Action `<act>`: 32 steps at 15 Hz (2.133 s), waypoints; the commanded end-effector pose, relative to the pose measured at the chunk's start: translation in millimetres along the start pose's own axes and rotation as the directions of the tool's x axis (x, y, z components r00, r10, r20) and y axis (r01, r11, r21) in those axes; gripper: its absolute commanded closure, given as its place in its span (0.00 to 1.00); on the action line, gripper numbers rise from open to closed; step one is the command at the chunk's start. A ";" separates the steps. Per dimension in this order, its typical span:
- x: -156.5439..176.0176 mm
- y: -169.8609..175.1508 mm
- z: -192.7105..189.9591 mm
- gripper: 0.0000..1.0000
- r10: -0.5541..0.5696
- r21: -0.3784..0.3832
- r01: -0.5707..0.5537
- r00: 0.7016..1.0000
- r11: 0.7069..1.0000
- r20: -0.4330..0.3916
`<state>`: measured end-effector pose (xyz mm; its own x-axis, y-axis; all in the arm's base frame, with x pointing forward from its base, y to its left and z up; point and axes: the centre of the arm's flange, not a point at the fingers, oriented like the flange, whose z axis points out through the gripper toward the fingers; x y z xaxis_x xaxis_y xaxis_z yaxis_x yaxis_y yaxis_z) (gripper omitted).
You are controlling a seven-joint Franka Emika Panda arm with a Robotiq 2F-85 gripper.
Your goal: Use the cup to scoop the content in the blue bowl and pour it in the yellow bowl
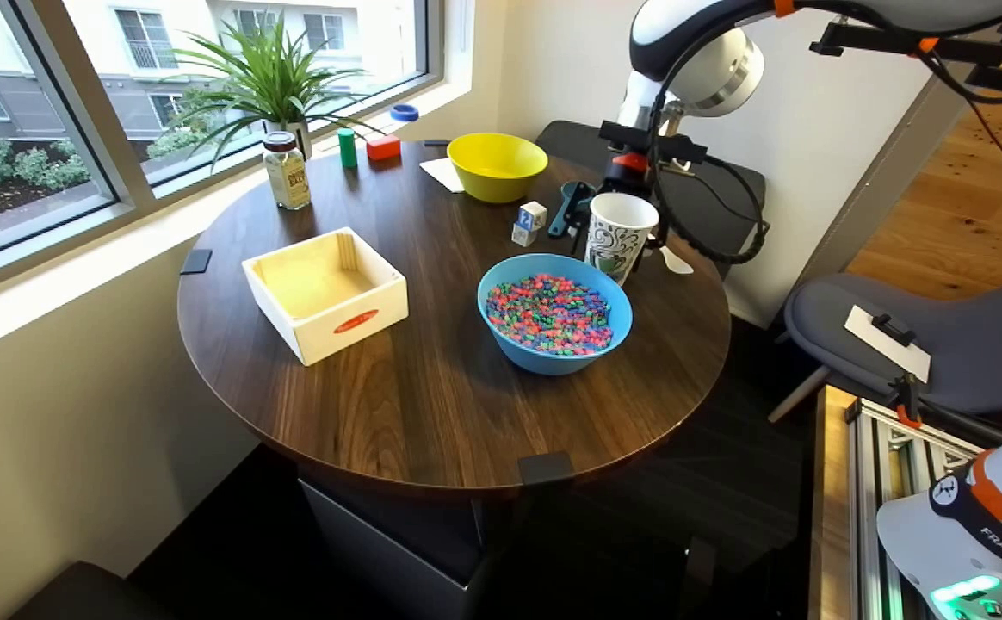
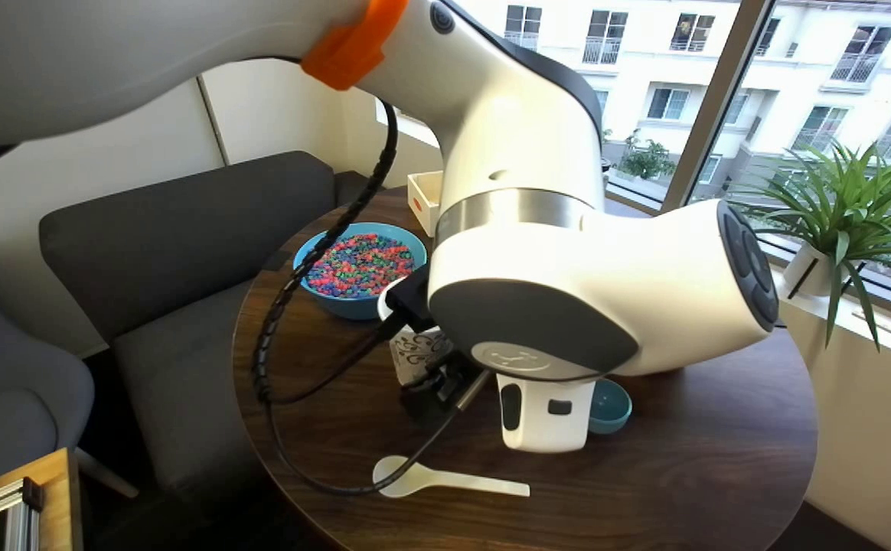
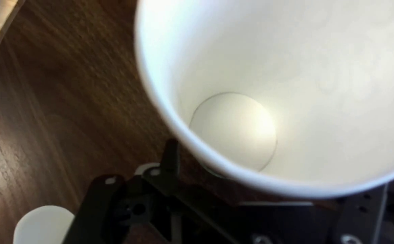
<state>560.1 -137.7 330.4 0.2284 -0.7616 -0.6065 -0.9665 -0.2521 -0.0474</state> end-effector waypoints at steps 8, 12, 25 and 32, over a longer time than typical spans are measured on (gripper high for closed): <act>2.6 -4.0 9.8 0.17 0.013 -0.010 -0.013 0.999 1.000 0.048; 0.5 -3.9 7.5 0.34 0.009 -0.013 -0.008 0.999 1.000 0.052; -44.7 -3.8 -19.2 0.38 -0.066 -0.049 0.063 0.996 0.997 -0.062; -87.7 -1.3 -38.6 0.58 -0.087 -0.165 0.037 0.949 0.986 -0.304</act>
<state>558.1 -110.8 398.1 0.3302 -0.8419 -0.4269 -0.9274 -0.3735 0.0192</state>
